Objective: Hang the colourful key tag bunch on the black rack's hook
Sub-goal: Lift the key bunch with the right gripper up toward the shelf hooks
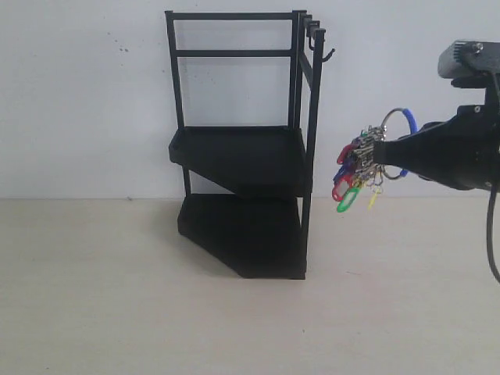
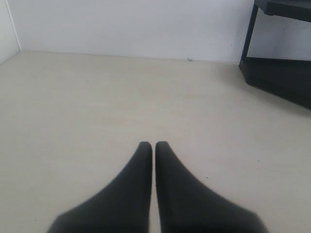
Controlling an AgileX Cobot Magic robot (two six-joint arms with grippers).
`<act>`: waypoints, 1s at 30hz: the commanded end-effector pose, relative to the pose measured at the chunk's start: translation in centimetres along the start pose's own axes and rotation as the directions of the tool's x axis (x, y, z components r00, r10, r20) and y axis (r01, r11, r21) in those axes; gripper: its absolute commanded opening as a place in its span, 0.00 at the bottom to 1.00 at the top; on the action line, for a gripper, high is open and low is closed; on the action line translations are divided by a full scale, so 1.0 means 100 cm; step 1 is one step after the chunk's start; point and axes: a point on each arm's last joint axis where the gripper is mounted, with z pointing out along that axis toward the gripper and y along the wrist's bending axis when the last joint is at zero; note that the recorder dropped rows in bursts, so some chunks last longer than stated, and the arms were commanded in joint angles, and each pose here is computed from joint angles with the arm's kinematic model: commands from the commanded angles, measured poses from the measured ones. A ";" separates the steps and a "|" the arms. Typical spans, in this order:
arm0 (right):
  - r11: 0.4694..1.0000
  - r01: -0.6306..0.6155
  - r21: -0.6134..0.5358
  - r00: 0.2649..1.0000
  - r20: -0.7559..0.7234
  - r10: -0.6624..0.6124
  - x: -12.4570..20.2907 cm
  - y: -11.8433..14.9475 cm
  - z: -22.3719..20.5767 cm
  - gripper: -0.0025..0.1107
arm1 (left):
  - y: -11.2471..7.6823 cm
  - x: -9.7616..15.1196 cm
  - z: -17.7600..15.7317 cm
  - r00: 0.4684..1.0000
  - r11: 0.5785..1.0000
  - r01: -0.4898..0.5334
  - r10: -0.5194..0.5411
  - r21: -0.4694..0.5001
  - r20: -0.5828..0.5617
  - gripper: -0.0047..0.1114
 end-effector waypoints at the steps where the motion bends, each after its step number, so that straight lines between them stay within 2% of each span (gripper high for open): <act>1: 0.986 0.164 0.001 0.983 -0.088 -0.163 0.007 -0.002 -0.007 0.02 | 0.000 -0.002 0.000 1.000 1.000 0.007 -0.007 -0.002 0.011 0.08; 4: 0.994 -0.102 0.050 0.993 0.058 0.099 -0.010 -0.016 -0.016 0.02 | 0.000 -0.002 0.000 1.000 1.000 0.007 -0.007 -0.002 0.011 0.08; 5: 0.992 -0.120 0.047 0.990 0.084 0.115 -0.014 -0.016 -0.016 0.02 | 0.000 -0.002 0.000 1.000 1.000 0.007 -0.007 -0.002 0.011 0.08; 6: 0.996 -0.085 0.039 0.995 0.064 0.082 -0.014 -0.013 -0.017 0.02 | 0.000 -0.002 0.000 1.000 1.000 0.007 -0.007 -0.002 0.011 0.08; 7: 1.000 0.011 0.028 1.000 0.003 -0.011 -0.011 -0.007 -0.017 0.02 | 0.000 -0.002 0.000 1.000 1.000 0.007 -0.007 -0.002 0.011 0.08; 9: 0.974 0.227 -0.013 0.965 -0.129 -0.227 -0.002 0.002 -0.017 0.02 | 0.000 -0.002 0.000 1.000 1.000 0.007 -0.007 -0.002 0.011 0.08; 10: 0.963 0.268 -0.015 0.950 -0.161 -0.266 0.000 0.000 -0.018 0.02 | 0.000 -0.002 0.000 1.000 1.000 0.007 -0.007 -0.002 0.011 0.08; 11: 0.971 0.238 0.003 0.959 -0.156 -0.235 -0.002 -0.004 -0.018 0.02 | 0.000 -0.002 0.000 1.000 1.000 0.007 -0.007 -0.002 0.011 0.08; 13: 0.997 0.008 0.072 0.998 -0.058 -0.004 -0.012 -0.018 -0.020 0.02 | 0.000 -0.002 0.000 1.000 1.000 0.007 -0.007 -0.002 0.011 0.08; 14: 0.992 -0.103 0.079 0.995 -0.003 0.104 -0.017 -0.021 -0.020 0.02 | 0.000 -0.002 0.000 1.000 1.000 0.007 -0.007 -0.002 0.011 0.08; 15: 0.987 -0.145 0.072 0.989 0.031 0.143 -0.020 -0.021 -0.020 0.02 | 0.000 -0.002 0.000 1.000 1.000 0.007 -0.007 -0.002 0.011 0.08; 16: 0.994 -0.099 0.054 0.995 0.034 0.097 -0.021 -0.015 -0.020 0.02 | 0.000 -0.002 0.000 1.000 1.000 0.007 -0.007 -0.002 0.011 0.08; 17: 0.999 0.020 0.034 1.000 0.002 -0.021 -0.019 -0.007 -0.019 0.02 | 0.000 -0.002 0.000 1.000 1.000 0.007 -0.007 -0.002 0.011 0.08; 19: 0.969 0.248 -0.018 0.966 -0.072 -0.249 -0.010 0.006 -0.020 0.02 | 0.000 -0.002 0.000 1.000 1.000 0.007 -0.007 -0.002 0.011 0.08; 20: 0.961 0.275 -0.023 0.957 -0.088 -0.276 -0.009 0.007 -0.020 0.02 | 0.000 -0.002 0.000 1.000 1.000 0.007 -0.007 -0.002 0.011 0.08; 21: 0.973 0.231 -0.010 0.969 -0.083 -0.231 -0.010 0.004 -0.020 0.02 | 0.000 -0.002 0.000 1.000 1.000 0.007 -0.007 -0.002 0.011 0.08; 23: 0.999 -0.035 0.017 0.999 -0.014 0.035 -0.017 -0.002 -0.019 0.02 | 0.000 -0.002 0.000 1.000 1.000 0.007 -0.007 -0.002 0.011 0.08; 24: 0.995 -0.101 0.010 0.995 0.007 0.101 -0.019 -0.001 -0.019 0.02 | 0.000 -0.002 0.000 1.000 1.000 0.007 -0.007 -0.002 0.011 0.08; 25: 0.999 -0.040 -0.012 0.999 0.016 0.040 -0.019 0.005 -0.019 0.02 | 0.000 -0.002 0.000 1.000 1.000 0.007 -0.007 -0.002 0.011 0.08; 26: 0.994 0.102 -0.035 0.995 0.015 -0.102 -0.018 0.013 -0.019 0.02 | 0.000 -0.002 0.000 1.000 1.000 0.007 -0.007 -0.002 0.011 0.08; 28: 0.957 0.284 -0.057 0.959 0.001 -0.284 -0.015 0.020 -0.019 0.02 | 0.000 -0.002 0.000 1.000 1.000 0.007 -0.007 -0.002 0.011 0.08; 29: 0.962 0.268 -0.050 0.964 0.020 -0.267 -0.017 0.018 -0.019 0.02 | 0.000 -0.002 0.000 1.000 1.000 0.007 -0.007 -0.002 0.011 0.08; 30: 0.982 0.186 -0.034 0.982 0.044 -0.185 -0.022 0.013 -0.019 0.02 | 0.000 -0.002 0.000 1.000 1.000 0.007 -0.007 -0.002 0.011 0.08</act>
